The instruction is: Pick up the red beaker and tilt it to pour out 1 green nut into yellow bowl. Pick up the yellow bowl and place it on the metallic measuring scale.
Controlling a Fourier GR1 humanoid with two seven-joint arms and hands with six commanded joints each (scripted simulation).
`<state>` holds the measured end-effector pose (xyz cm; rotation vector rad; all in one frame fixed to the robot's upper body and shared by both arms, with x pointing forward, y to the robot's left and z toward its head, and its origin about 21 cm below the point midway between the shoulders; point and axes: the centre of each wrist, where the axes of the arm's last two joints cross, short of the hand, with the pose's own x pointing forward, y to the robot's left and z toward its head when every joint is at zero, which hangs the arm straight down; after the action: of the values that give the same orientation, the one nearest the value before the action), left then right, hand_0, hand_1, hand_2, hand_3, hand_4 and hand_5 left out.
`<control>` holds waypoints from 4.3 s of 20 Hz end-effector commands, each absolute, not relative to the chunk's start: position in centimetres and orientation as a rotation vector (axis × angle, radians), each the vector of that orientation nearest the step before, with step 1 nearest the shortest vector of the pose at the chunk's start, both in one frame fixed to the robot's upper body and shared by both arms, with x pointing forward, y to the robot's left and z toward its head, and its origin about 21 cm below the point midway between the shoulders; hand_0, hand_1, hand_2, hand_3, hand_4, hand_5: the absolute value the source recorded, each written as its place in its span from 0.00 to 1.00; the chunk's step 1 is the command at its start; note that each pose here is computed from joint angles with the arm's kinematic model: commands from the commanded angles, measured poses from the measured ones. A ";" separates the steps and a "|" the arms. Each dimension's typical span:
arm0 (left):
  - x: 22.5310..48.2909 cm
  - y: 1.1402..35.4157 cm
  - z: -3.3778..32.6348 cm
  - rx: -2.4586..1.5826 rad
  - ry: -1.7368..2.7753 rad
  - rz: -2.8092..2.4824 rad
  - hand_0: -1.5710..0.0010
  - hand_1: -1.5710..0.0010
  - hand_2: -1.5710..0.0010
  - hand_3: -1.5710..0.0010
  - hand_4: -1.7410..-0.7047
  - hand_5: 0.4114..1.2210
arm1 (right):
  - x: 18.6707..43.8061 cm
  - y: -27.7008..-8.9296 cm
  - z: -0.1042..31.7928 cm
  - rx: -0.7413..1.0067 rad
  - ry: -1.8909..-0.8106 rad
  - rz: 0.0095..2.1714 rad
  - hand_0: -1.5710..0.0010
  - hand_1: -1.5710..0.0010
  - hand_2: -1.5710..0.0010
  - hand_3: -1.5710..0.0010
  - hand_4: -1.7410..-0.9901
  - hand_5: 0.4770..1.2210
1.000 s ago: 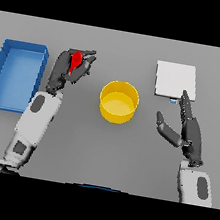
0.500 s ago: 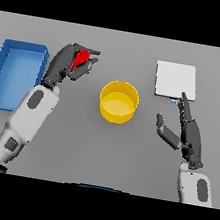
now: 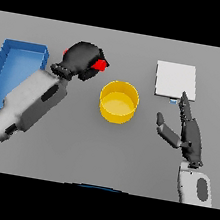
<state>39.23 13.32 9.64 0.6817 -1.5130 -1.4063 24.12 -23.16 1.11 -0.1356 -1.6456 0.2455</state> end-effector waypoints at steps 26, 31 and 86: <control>39.2 2.6 12.1 1.291 -0.878 -2.561 0.00 0.00 0.00 0.01 0.00 1.00 | 24.0 -23.4 0.6 -0.075 -1.616 0.165 1.00 1.00 1.00 1.00 0.61 0.17; 39.0 1.5 12.1 1.348 -0.784 -2.643 0.00 0.00 0.00 0.00 0.00 1.00 | 24.2 -22.9 0.4 -0.099 -1.612 0.177 1.00 1.00 1.00 1.00 0.61 0.17; 40.7 34.9 13.1 0.953 -0.961 -0.308 0.00 0.00 0.00 0.16 0.00 0.91 | 24.8 -22.9 0.3 -0.090 -1.663 0.295 1.00 1.00 1.00 1.00 0.54 0.33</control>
<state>40.72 34.84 13.08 0.9501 -0.9631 -0.3081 24.78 -22.91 0.28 -0.0904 -1.6612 0.2952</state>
